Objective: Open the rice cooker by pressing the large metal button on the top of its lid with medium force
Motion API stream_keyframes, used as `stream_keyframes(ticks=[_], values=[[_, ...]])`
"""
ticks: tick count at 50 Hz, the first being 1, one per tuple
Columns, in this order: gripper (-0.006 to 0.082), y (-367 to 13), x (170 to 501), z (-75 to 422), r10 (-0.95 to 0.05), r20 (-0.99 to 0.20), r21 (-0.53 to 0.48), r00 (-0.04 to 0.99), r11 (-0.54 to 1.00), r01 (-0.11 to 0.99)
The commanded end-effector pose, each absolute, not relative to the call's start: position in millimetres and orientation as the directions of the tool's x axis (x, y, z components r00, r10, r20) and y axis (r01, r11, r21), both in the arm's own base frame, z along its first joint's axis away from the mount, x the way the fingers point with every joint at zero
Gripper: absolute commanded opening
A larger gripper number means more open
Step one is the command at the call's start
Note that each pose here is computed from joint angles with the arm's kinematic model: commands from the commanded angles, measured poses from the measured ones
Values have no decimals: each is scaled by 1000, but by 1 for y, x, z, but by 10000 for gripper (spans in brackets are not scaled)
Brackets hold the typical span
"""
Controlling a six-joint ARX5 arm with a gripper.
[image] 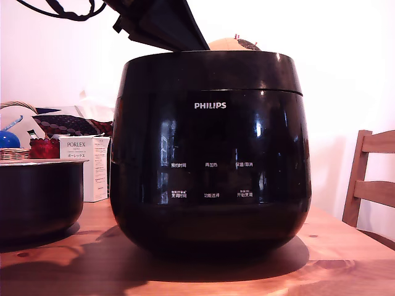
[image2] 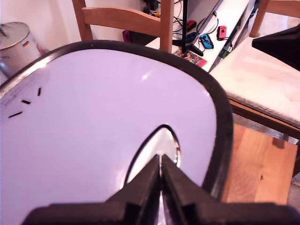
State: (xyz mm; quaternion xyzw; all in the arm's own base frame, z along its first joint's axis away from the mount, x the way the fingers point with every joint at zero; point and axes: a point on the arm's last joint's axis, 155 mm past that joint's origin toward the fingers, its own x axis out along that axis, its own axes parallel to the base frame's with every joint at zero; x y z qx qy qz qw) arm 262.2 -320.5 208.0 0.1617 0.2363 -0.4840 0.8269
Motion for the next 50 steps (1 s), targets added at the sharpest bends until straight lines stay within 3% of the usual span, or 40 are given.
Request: stream_keyframes(ticks=[1,50], values=[[-20,-303,247,126,-611,-722,-16,323,482,876],[-20,-338,266,180,-785,-505,-56,359,445,894]])
